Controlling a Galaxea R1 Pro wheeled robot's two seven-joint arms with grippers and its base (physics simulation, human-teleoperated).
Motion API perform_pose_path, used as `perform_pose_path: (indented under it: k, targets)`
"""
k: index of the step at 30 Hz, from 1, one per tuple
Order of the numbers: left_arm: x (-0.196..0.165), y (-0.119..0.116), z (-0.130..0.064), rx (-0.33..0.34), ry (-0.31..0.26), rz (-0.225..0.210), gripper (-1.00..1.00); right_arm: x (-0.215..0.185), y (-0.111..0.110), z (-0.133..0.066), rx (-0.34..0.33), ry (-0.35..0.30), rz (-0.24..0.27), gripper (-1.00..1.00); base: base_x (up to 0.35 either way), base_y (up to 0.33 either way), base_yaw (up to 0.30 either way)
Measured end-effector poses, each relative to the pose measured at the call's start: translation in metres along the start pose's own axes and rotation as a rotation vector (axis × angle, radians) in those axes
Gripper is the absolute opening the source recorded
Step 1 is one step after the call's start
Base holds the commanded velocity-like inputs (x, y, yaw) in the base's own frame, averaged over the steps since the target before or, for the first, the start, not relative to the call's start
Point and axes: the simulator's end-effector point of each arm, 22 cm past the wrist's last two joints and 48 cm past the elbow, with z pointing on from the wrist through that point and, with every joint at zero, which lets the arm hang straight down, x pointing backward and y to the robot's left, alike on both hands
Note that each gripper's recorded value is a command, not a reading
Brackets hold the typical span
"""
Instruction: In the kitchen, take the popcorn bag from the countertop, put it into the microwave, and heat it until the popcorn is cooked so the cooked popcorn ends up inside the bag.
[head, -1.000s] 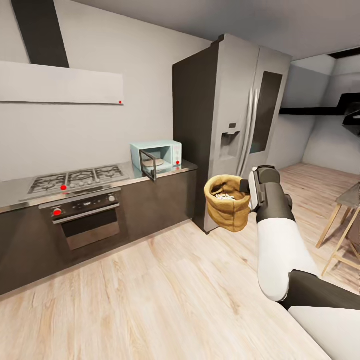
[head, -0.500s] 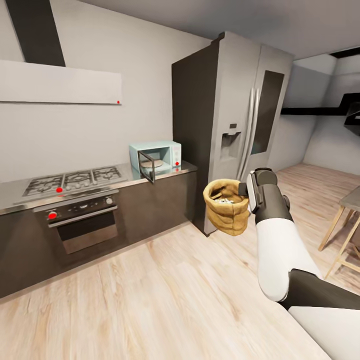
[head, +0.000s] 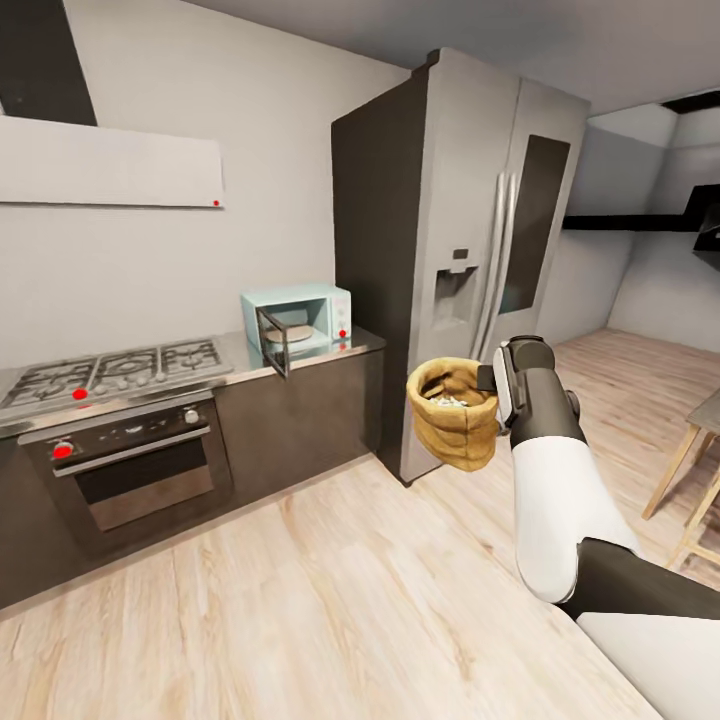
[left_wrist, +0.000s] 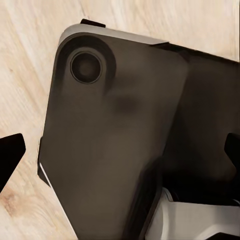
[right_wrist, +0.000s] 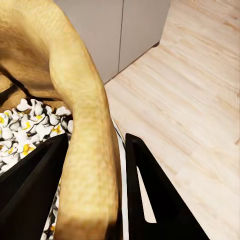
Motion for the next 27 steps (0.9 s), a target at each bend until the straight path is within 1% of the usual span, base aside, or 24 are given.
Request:
perform_pose_path:
  k: [16, 27]
  targets:
    - [0.000, 0.001, 0.000, -0.002, 0.002, -0.001, 1.00, 0.001, 0.002, 0.000, -0.006, 0.002, 0.002, -1.00, 0.299, -0.175, 0.000]
    - [0.000, 0.001, 0.000, -0.002, 0.002, -0.001, 1.00, 0.002, 0.018, -0.002, -0.038, 0.005, 0.000, -1.00, 0.302, -0.155, 0.000]
